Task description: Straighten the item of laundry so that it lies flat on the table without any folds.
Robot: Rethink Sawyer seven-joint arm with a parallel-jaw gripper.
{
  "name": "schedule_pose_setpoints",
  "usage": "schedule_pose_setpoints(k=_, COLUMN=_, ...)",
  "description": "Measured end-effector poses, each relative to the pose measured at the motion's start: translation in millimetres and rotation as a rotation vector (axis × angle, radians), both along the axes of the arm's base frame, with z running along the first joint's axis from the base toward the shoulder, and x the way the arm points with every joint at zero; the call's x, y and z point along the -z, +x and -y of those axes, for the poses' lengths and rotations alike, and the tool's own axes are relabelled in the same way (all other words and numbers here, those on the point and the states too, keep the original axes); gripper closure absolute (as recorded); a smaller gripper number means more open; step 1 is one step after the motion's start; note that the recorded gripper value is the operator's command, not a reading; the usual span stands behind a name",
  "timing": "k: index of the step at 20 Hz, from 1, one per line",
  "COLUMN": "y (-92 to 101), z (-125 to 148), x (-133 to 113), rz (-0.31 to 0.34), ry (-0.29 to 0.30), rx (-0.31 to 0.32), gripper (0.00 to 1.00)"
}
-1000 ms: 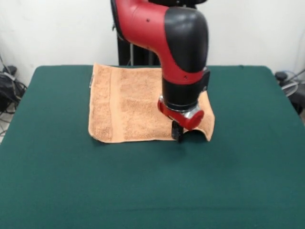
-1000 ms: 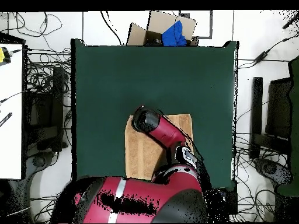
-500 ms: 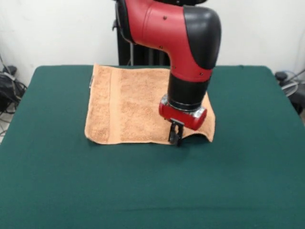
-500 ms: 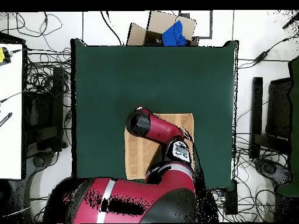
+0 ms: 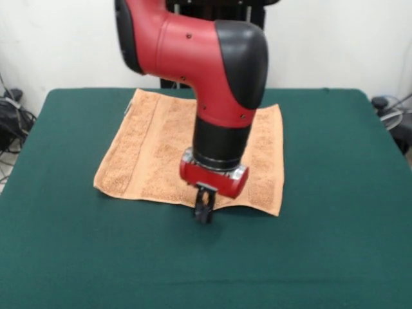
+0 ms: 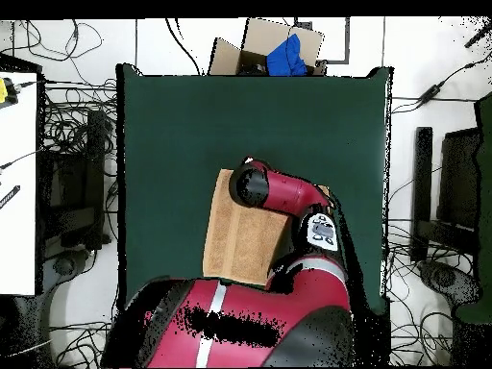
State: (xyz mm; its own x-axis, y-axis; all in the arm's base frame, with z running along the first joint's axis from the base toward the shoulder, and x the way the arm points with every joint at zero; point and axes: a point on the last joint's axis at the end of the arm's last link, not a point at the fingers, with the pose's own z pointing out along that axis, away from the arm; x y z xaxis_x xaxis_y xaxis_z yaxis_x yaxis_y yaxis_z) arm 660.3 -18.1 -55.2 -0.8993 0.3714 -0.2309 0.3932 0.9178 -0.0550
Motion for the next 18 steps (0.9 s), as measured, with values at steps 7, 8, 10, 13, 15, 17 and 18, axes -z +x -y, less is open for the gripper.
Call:
schedule_pose_setpoints(k=7, y=29.0, z=11, x=-26, rz=0.053, ry=-0.063, rx=-0.038, gripper=1.00)
schedule_pose_setpoints(k=8, y=30.2, z=9, x=-31, rz=0.056, ry=-0.067, rx=-0.042, gripper=1.00)
schedule_pose_setpoints(k=10, y=31.5, z=3, x=-42, rz=0.059, ry=-0.076, rx=-0.053, gripper=1.00)
schedule_pose_setpoints(k=13, y=29.0, z=-7, x=-58, rz=0.067, ry=-0.078, rx=-0.062, gripper=1.00)
schedule_pose_setpoints(k=15, y=23.5, z=-10, x=-66, rz=0.064, ry=-0.076, rx=-0.063, gripper=1.00)
schedule_pose_setpoints(k=17, y=15.8, z=-13, x=-72, rz=0.056, ry=-0.075, rx=-0.062, gripper=1.00)
schedule_pose_setpoints(k=18, y=10.8, z=-15, x=-75, rz=0.051, ry=-0.077, rx=-0.063, gripper=1.00)
